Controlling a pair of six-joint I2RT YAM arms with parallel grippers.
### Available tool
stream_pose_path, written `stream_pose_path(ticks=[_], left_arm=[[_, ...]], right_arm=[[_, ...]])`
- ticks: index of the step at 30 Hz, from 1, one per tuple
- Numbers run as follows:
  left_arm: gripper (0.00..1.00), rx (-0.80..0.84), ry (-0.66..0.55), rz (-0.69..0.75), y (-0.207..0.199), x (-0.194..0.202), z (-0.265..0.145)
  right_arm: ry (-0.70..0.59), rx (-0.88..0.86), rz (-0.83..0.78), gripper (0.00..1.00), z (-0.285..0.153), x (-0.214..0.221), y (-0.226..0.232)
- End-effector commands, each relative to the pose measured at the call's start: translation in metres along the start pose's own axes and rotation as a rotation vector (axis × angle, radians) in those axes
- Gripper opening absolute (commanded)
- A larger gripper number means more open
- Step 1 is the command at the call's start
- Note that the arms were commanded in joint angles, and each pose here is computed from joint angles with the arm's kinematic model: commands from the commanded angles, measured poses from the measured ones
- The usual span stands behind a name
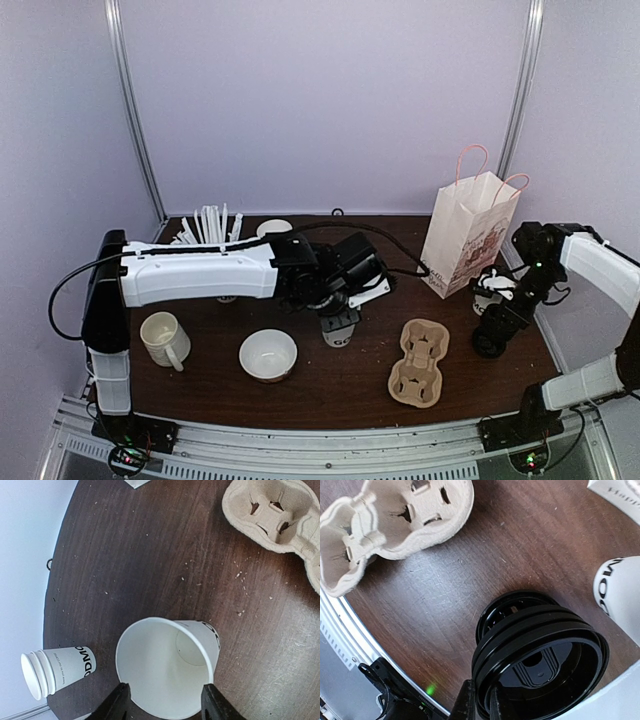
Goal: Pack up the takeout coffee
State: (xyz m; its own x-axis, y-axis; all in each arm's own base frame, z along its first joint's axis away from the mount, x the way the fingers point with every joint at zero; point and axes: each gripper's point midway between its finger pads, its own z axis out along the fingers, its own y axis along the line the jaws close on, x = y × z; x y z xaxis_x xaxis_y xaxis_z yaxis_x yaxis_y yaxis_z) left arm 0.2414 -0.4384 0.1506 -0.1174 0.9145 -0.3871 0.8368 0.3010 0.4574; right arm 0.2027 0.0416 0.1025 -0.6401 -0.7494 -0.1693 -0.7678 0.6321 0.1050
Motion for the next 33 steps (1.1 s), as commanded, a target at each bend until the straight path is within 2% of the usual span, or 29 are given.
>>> stream_pose_path(ticks=[1,10,16,24,25,26,27,28,33], left_arm=[[0.50,-0.041,-0.094,-0.031,0.014,-0.019,-0.018],[0.51,-0.040,-0.088,-0.031,0.014,-0.015,-0.019],[0.51,-0.038,-0.081,-0.034,0.012,-0.014,-0.015],[0.51,-0.031,-0.079,-0.029,0.010,-0.016,-0.012],[0.51,-0.030,-0.078,-0.026,0.010,-0.016,-0.012],[0.51,-0.030,-0.075,-0.023,0.009,-0.015,-0.012],[0.51,-0.032,-0.070,-0.021,0.009,-0.014,-0.011],[0.51,-0.032,-0.069,-0.020,0.009,-0.014,-0.010],[0.51,-0.030,-0.066,-0.024,0.008,-0.013,-0.009]], right_arm=[[-0.034,0.021,0.007,0.05,-0.016,-0.002,0.007],[0.052,-0.069,0.056,0.04,0.020,0.003,0.001],[0.064,-0.109,0.066,0.15,0.018,0.004,0.007],[0.075,-0.149,0.085,0.08,0.023,0.004,0.011],[0.071,-0.161,0.091,0.11,0.021,0.003,0.013],[0.064,-0.168,0.098,0.20,0.019,0.001,0.015],[0.057,-0.171,0.102,0.25,0.017,-0.001,0.015],[0.052,-0.175,0.105,0.26,0.015,-0.002,0.016],[0.054,-0.155,0.116,0.18,0.012,-0.004,0.011]])
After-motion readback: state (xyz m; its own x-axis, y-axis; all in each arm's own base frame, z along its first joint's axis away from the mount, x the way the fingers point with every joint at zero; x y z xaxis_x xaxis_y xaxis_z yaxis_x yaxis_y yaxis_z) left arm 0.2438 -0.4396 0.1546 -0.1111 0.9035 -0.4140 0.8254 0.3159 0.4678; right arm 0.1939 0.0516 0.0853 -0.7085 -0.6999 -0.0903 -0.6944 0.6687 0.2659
